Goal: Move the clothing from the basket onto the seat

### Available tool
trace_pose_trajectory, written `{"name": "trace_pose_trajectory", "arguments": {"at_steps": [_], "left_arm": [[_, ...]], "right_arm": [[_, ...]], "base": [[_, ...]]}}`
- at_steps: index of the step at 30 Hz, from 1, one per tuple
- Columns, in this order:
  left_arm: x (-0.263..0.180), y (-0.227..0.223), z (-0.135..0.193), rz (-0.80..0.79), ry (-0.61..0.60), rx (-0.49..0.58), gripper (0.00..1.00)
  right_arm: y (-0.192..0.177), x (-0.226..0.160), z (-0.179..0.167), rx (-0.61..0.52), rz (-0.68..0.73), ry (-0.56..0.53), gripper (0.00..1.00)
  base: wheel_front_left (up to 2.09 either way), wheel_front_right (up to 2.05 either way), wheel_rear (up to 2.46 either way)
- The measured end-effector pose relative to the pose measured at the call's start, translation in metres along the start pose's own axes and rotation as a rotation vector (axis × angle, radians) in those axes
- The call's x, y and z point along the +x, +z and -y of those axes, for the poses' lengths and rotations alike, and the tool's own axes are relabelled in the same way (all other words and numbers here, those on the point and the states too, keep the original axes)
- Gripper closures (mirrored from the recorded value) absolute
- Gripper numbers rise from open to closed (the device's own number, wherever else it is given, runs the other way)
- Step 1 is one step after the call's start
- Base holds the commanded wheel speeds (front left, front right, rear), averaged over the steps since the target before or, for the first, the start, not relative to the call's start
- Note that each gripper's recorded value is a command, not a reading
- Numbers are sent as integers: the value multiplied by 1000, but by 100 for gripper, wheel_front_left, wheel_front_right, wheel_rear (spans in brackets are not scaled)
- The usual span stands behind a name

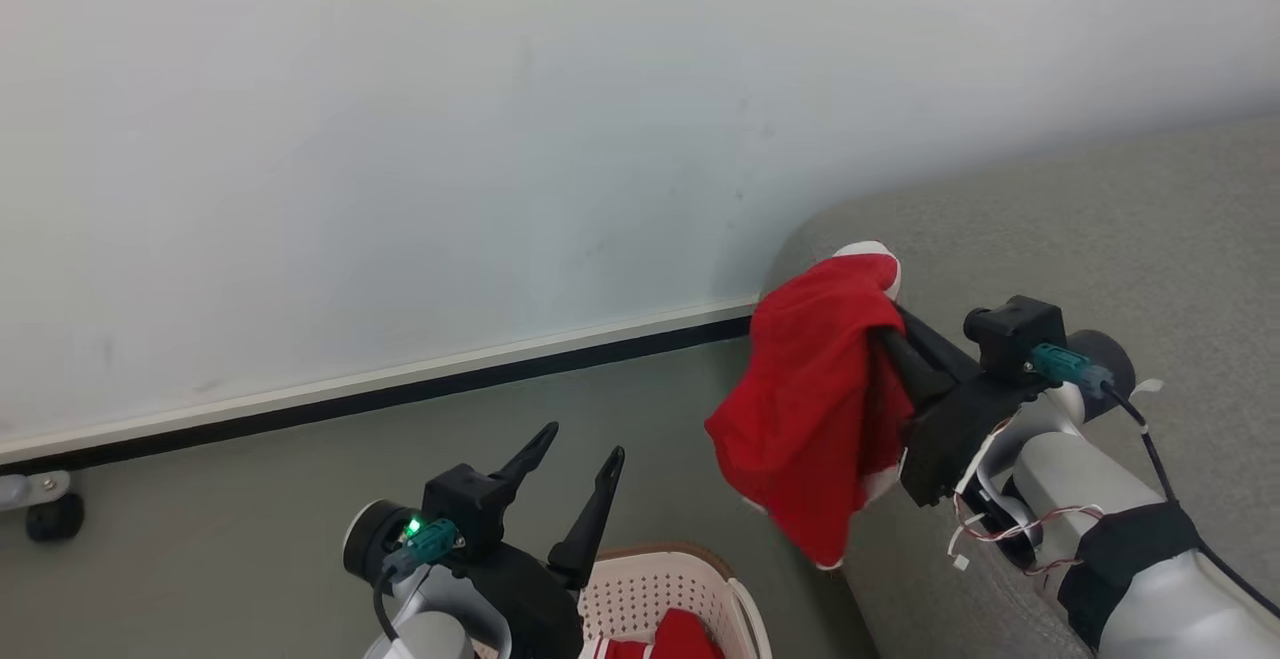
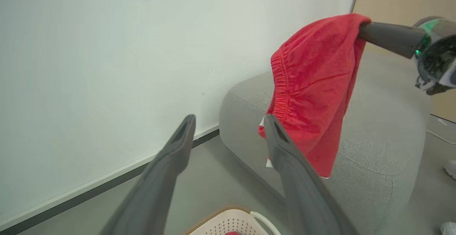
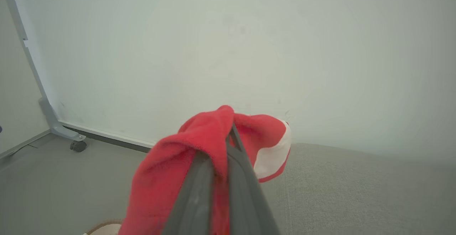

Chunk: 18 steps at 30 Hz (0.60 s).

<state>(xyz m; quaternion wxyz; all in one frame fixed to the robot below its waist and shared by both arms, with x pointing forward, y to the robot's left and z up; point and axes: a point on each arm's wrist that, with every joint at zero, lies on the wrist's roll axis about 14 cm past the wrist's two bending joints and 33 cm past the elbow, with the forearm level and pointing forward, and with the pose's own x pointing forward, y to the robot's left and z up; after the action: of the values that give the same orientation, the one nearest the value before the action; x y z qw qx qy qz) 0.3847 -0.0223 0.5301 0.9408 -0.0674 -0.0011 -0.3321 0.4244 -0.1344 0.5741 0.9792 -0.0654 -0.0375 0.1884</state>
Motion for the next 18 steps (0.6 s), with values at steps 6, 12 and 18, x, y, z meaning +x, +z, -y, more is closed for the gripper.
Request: {"name": "trace_pose_trajectory", "arguments": {"at_steps": [6, 12, 18], "left_arm": [[7, -9, 28, -15, -76, -22, 0], [16, -14, 55, -24, -150, -35, 0], [25, -17, 81, -30, -225, -38, 0]], "right_arm": [[10, -16, 30, -27, 21, -72, 100], [15, -36, 50, -47, 36, -126, 100], [16, -60, 73, -61, 37, -194, 100]], "base": [[0, 0, 0], [0, 0, 0], [0, 0, 0]]}}
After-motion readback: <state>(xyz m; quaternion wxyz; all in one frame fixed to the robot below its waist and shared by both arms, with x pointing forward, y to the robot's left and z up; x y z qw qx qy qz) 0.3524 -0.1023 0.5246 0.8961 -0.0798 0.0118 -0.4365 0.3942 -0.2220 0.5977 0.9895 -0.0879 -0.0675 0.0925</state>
